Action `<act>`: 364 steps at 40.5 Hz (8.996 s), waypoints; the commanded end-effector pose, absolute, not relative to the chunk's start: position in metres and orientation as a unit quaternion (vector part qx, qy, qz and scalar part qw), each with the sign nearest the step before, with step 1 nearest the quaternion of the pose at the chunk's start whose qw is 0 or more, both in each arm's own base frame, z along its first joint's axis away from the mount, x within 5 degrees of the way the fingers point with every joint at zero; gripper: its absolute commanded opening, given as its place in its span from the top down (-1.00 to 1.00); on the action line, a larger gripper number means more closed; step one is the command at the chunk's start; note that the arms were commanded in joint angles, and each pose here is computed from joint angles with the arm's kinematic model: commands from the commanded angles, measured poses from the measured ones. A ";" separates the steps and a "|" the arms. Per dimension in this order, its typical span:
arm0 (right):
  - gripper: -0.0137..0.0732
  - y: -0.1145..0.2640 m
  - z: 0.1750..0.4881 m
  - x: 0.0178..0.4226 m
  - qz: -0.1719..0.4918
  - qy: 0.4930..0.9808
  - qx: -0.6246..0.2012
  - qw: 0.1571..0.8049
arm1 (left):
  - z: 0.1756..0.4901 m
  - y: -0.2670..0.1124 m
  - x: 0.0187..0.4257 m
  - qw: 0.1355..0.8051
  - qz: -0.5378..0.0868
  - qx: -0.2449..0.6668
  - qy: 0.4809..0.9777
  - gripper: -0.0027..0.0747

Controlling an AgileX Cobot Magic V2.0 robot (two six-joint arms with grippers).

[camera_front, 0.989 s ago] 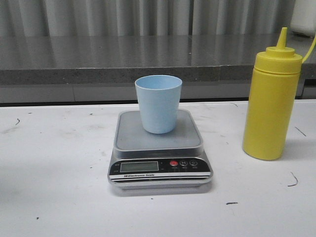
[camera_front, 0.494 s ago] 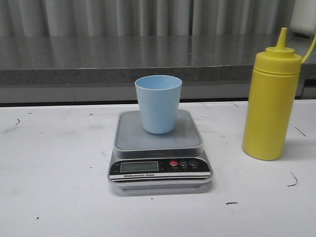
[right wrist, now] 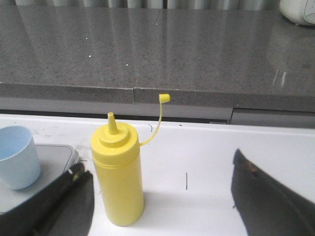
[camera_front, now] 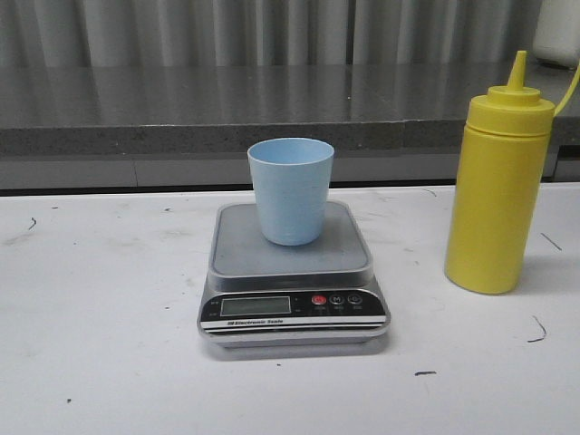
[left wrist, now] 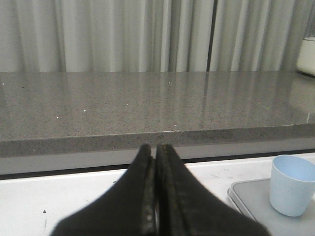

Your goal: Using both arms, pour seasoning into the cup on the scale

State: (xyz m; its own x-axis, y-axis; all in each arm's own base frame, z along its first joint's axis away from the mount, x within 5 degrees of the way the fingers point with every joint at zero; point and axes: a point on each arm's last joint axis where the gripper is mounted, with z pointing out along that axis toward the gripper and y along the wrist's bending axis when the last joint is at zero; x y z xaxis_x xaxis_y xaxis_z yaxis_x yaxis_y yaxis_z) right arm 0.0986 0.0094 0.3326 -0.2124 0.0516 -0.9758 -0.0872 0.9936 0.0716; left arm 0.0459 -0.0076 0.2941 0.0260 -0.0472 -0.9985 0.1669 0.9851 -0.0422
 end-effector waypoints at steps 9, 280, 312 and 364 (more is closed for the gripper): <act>-0.68 0.026 0.357 0.166 0.083 0.762 -0.031 0.641 | 0.309 -0.007 0.045 0.747 -0.085 0.035 0.659 0.98; 0.41 0.111 0.308 0.297 0.085 0.805 -0.077 0.582 | 0.307 -0.008 0.045 0.747 -0.085 0.035 0.659 0.98; 0.44 0.091 0.241 0.274 0.020 0.815 -0.051 0.577 | 0.307 -0.008 0.045 0.747 -0.085 0.035 0.659 0.98; 0.28 0.100 0.172 0.307 0.038 0.812 0.023 0.582 | 0.307 -0.008 0.045 0.747 -0.085 0.035 0.659 0.98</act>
